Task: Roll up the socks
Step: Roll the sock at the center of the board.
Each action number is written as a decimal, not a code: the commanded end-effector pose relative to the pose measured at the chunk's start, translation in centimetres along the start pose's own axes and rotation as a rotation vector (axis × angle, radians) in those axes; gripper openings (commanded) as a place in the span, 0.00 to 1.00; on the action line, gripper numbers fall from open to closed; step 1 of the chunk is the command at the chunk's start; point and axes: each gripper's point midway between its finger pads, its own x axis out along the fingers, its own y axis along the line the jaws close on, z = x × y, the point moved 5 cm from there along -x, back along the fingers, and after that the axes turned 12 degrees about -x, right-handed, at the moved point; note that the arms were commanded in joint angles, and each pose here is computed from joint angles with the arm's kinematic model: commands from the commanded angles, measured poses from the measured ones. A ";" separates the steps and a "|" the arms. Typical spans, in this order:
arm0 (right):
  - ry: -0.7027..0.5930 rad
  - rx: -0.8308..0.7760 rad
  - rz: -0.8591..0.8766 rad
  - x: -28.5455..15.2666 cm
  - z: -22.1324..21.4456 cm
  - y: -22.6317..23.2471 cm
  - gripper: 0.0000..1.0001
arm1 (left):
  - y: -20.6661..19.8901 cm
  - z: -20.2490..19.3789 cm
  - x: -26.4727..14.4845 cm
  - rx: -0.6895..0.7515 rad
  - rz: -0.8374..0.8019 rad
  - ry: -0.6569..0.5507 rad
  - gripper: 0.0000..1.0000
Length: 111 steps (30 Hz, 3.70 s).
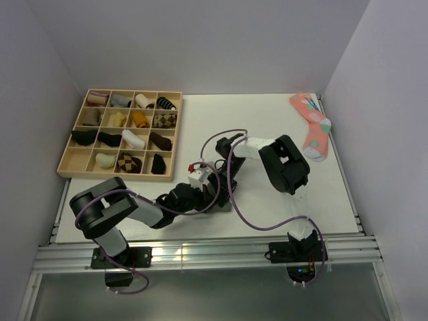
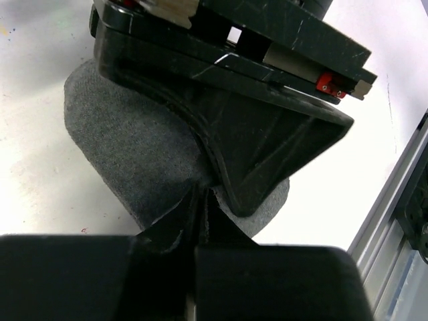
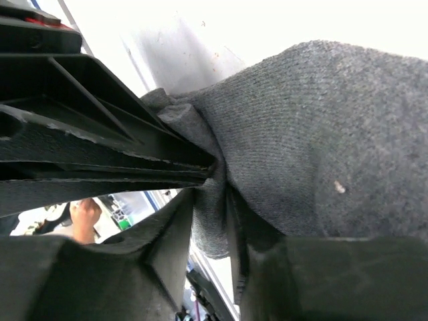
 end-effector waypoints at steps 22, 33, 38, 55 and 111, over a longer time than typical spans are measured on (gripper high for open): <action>-0.346 -0.234 -0.323 -10.2 -0.1 -1.1 0.46 | 3.6 -4.7 0.9 -0.157 0.269 0.197 0.00; -0.369 -0.361 -0.326 -11.1 -1.5 0.4 0.47 | 3.7 -4.6 0.8 -0.202 0.270 0.231 0.00; -0.327 -0.448 -0.372 -10.8 -2.3 0.5 0.47 | 3.8 -5.0 0.8 -0.222 0.266 0.285 0.00; -0.131 -0.707 -0.426 -3.8 -3.8 3.5 0.49 | 3.7 -4.0 0.4 -0.337 0.187 0.402 0.00; 0.081 -0.675 -0.339 2.3 -5.0 3.5 0.27 | 4.0 -3.1 1.0 -0.483 0.213 0.425 0.02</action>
